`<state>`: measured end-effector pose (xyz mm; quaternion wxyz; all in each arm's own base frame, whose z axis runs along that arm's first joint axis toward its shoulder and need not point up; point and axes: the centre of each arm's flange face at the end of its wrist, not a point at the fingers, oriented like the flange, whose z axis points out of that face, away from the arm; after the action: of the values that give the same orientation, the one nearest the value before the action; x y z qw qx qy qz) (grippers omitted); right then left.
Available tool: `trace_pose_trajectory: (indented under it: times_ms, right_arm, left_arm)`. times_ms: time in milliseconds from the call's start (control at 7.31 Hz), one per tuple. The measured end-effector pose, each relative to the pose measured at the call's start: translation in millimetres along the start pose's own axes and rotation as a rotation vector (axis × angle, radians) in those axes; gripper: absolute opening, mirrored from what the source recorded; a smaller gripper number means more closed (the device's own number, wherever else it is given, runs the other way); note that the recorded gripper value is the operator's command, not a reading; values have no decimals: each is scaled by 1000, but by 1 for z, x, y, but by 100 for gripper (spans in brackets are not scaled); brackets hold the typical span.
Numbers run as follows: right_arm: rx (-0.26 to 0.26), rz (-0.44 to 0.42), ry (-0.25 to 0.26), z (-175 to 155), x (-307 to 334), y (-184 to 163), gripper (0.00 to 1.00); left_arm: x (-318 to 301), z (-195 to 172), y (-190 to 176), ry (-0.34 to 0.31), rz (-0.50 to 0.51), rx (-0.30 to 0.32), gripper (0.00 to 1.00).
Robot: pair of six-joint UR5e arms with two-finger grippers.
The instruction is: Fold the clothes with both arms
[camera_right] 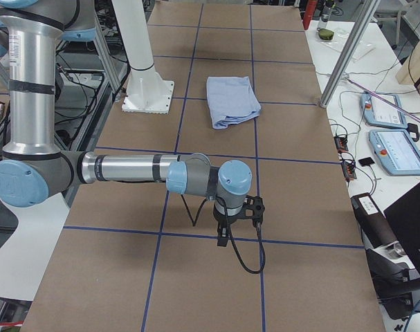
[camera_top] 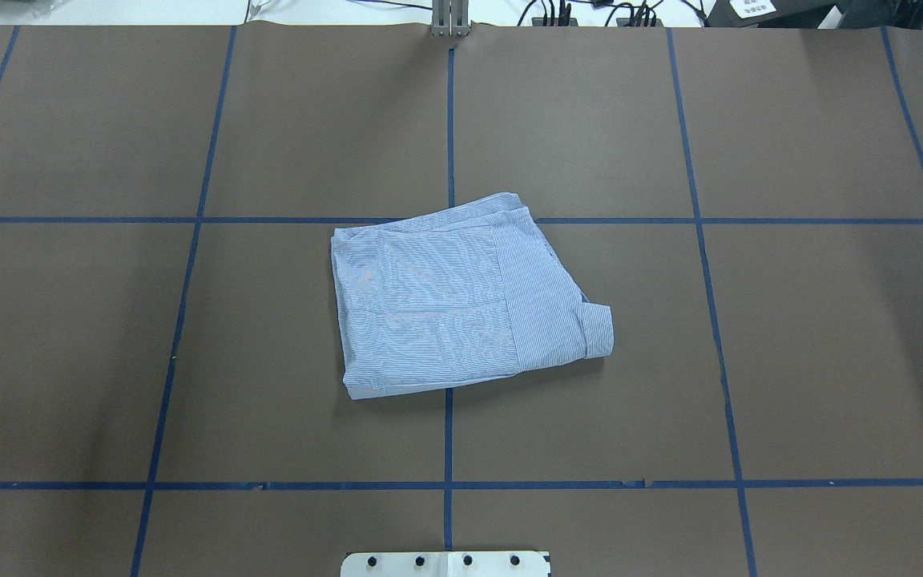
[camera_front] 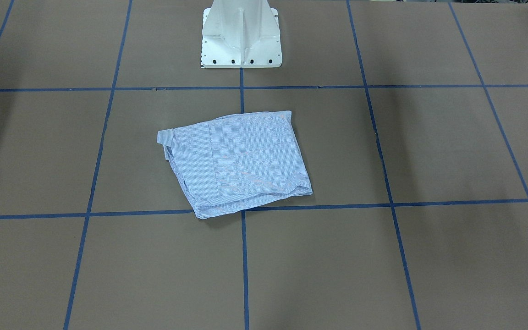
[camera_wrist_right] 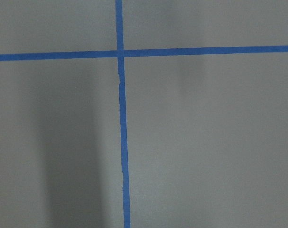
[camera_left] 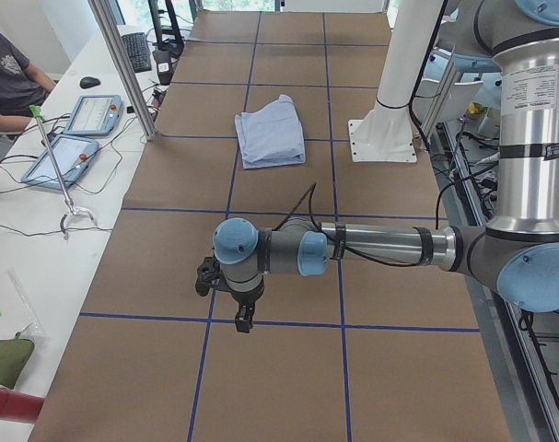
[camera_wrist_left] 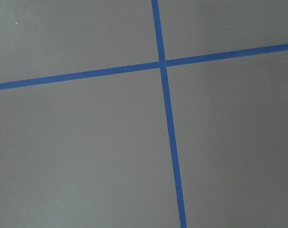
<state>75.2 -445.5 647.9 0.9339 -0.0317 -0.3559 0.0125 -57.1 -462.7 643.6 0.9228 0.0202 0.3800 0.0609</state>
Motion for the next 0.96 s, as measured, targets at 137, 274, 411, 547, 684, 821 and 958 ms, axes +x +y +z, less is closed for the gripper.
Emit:
trace_pose_trajectory:
  times_ms: [137, 274, 411, 547, 684, 821, 958]
  right_arm:
    - [0, 0, 0, 0, 0, 0, 100]
    - [0, 0, 0, 0, 0, 0, 100]
    - [1, -1, 0, 0, 0, 0, 100]
    - [2, -1, 0, -1, -1, 0, 100]
    - [2, -2, 0, -1, -1, 0, 100]
    - [2, -2, 0, -1, -1, 0, 100]
    - [2, -2, 0, -1, -1, 0, 100]
  left_arm:
    - [0, 0, 0, 3, -1, 0, 100]
    - [1, 0, 0, 8, -2, 1, 100]
    - [1, 0, 0, 11, -2, 2, 100]
    - [1, 0, 0, 12, -2, 2, 100]
    - [1, 0, 0, 13, -2, 2, 100]
    - [1, 0, 0, 13, -2, 2, 100]
    - [2, 0, 0, 13, -2, 2, 100]
